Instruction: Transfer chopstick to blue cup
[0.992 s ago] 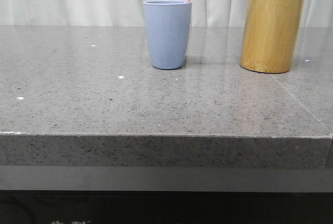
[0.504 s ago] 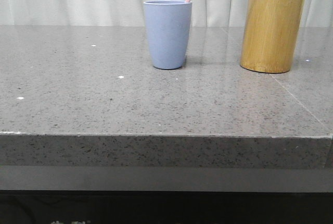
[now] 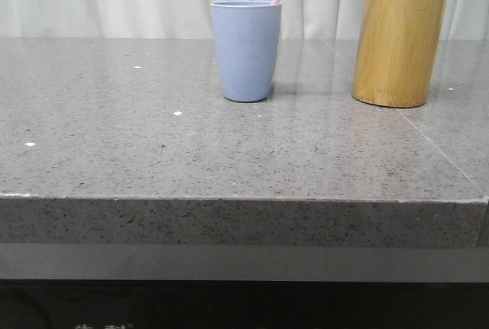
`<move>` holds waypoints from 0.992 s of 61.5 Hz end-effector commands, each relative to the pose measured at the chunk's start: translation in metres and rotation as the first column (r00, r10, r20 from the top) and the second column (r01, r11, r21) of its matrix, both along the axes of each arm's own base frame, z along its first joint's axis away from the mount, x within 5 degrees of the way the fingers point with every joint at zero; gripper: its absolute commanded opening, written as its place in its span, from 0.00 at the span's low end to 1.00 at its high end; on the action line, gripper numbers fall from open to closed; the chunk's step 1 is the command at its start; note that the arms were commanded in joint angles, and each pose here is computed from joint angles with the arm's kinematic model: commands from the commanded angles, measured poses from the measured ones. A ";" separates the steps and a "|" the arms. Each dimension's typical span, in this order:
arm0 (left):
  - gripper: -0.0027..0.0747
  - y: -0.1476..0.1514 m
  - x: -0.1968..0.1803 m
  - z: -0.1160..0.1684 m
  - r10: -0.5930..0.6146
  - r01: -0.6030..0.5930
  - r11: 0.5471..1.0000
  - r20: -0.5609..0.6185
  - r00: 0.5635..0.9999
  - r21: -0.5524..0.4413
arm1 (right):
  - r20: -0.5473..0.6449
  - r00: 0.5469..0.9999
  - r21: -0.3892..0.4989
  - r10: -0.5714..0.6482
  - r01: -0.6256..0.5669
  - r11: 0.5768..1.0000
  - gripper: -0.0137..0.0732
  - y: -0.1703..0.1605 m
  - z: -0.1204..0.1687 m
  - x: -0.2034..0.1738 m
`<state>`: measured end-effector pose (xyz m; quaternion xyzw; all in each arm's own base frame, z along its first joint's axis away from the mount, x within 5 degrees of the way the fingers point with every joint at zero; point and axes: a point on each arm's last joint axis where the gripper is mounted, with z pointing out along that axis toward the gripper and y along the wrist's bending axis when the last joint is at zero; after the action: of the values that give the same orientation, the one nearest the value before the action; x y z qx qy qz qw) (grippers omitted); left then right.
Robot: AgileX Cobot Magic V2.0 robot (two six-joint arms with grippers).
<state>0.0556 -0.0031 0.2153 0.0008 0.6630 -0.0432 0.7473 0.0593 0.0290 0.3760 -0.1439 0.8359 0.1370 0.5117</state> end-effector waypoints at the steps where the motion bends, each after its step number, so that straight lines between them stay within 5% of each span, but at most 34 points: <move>1: 0.01 0.001 -0.002 0.003 0.011 -0.010 1.000 0.078 0.997 -0.016 | 0.085 0.996 0.039 -0.006 0.003 0.999 0.08 0.001 0.013 0.002; 36: 0.01 0.001 -0.002 0.003 0.011 -0.010 1.000 0.078 0.997 -0.016 | 0.138 0.989 0.019 -0.055 0.052 0.998 0.08 -0.005 0.007 0.000; 61: 0.01 0.001 -0.002 0.003 0.011 -0.010 1.000 0.078 0.997 -0.016 | 0.459 0.826 0.159 -0.329 0.287 0.944 0.08 -0.024 -0.114 -0.006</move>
<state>0.0557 -0.0032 0.2151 0.0009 0.6642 -0.0433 0.7463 0.0529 0.0075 0.2663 -0.0222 0.7437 0.0618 0.6653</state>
